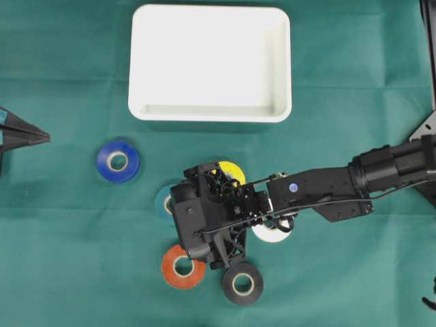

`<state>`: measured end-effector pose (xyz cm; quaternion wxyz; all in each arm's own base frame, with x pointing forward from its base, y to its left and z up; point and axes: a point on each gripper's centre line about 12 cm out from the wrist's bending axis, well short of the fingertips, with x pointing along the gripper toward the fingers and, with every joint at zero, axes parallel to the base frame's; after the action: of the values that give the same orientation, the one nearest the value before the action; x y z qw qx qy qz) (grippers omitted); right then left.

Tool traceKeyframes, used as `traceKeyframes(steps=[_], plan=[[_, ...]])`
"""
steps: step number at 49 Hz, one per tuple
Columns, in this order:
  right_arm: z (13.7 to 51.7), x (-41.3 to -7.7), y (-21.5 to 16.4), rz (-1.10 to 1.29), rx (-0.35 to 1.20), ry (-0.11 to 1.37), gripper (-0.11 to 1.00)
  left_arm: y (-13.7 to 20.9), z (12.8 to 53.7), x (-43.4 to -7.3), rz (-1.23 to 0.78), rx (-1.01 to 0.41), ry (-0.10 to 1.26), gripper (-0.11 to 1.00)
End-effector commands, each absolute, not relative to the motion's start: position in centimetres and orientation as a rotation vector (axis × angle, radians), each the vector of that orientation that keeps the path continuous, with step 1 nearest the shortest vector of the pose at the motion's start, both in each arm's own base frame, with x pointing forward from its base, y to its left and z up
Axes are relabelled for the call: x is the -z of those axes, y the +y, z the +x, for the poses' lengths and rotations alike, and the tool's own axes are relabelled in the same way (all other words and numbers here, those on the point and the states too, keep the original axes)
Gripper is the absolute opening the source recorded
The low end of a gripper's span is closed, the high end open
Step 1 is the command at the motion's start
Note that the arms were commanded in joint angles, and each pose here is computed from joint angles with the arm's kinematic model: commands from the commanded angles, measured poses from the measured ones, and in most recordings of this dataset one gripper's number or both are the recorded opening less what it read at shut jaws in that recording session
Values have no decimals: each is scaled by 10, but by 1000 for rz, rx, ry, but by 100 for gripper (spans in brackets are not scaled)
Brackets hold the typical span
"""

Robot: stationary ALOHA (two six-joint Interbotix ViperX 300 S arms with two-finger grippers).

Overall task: Put the tape into the white case with the right arm.
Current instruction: 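Move the right gripper over the teal tape roll and lower it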

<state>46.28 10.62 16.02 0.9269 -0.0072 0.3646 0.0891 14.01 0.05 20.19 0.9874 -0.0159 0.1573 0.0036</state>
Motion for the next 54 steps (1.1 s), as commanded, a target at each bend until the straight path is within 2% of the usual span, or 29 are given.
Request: traceKeyframes(steps=[1, 37, 54], plan=[[469, -178, 107, -12, -184, 703, 51, 1, 142, -207, -34, -9, 297, 1], [476, -129, 94, -14, -150, 802, 51, 1, 141, -204, -34, -9, 296, 1], [477, -117, 94, -26, -151, 824, 51, 1, 141, -203, -32, -9, 293, 1]])
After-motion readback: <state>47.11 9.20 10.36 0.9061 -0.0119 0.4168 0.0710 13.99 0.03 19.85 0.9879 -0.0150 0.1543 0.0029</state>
